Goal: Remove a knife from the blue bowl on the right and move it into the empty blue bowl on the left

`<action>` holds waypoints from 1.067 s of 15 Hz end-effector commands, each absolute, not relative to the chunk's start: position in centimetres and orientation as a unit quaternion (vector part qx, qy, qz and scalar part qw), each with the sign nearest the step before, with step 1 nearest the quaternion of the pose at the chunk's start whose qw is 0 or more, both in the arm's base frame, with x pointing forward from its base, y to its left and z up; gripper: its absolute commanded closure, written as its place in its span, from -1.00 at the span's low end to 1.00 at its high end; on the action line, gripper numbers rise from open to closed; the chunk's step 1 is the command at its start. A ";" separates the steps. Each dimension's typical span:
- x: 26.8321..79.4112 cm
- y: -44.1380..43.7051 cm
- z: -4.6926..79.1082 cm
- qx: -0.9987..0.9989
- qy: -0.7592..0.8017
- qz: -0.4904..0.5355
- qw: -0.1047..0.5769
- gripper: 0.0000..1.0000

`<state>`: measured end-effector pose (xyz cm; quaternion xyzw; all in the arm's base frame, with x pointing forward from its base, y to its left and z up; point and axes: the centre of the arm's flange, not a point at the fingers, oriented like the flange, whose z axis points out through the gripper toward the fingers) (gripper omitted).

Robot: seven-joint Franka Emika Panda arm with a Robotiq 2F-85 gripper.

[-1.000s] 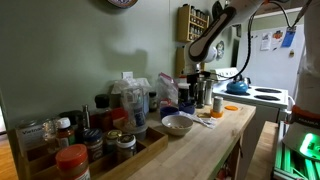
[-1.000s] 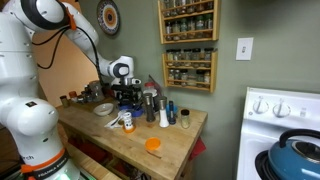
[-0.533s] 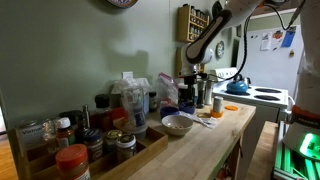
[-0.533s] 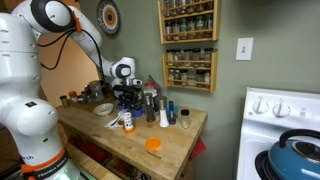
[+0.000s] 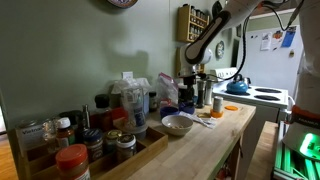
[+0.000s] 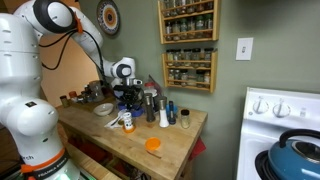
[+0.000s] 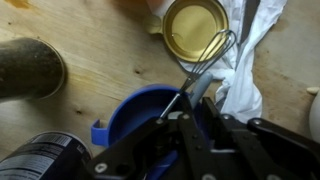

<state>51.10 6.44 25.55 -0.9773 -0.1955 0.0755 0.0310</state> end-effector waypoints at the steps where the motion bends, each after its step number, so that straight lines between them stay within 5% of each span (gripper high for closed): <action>1: 51.5 6.5 24.9 -0.976 -0.193 0.095 0.025 0.03; 3: 51.4 6.5 24.7 -0.976 -0.193 0.100 0.026 -0.21; 6: 51.4 6.5 24.5 -0.975 -0.193 0.103 0.026 0.45; 10: 51.4 6.5 24.5 -0.976 -0.191 0.102 0.024 1.00; 16: 49.9 6.2 28.5 -0.976 -0.201 0.082 0.006 0.93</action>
